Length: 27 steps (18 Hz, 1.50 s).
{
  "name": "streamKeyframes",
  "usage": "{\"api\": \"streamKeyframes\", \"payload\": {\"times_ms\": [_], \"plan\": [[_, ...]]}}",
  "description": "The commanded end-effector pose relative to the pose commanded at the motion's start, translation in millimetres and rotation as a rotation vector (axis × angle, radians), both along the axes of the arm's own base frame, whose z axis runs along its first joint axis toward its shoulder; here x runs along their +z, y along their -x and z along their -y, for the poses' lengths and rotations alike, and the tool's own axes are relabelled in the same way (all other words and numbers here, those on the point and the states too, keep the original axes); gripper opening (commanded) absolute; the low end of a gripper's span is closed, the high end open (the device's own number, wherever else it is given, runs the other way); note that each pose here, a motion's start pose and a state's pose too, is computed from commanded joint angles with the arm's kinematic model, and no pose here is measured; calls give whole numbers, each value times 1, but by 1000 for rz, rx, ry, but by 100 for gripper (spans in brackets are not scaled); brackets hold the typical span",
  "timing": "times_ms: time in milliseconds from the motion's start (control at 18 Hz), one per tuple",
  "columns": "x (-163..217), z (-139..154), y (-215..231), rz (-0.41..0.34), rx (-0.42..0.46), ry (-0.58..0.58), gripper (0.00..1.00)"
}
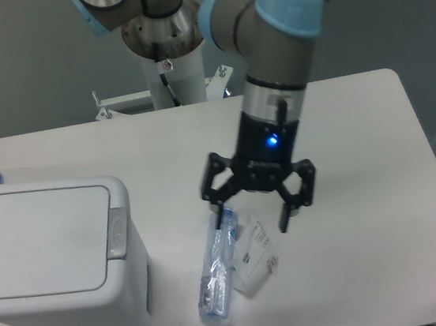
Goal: Open the trash can
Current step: 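Move the open gripper over to the grey button on the trash can lid, then press the gripper finger down on the grey lid button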
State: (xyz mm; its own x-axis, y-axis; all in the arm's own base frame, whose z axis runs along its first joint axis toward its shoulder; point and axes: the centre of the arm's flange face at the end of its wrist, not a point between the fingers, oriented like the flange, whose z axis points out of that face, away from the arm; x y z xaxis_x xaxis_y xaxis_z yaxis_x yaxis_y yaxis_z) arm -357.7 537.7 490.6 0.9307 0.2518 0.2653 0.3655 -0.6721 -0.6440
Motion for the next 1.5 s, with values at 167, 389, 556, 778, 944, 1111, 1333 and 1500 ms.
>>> {"api": "streamKeyframes", "payload": {"times_ms": [167,389,556,778,944,1111,1333,1500], "plan": [[3,-11,-19,7,-17,-2,100],[-1,-21,-36,16,-40,6,100],[-10,-22,-39,25,-44,18,100],[-14,-27,-48,33,-58,25,100],[-18,-29,-48,38,-61,29,100],[-21,-34,-54,57,-56,36,100],[-26,-35,-54,72,-47,42,100],[-28,-34,-55,72,-49,43,100]]}}
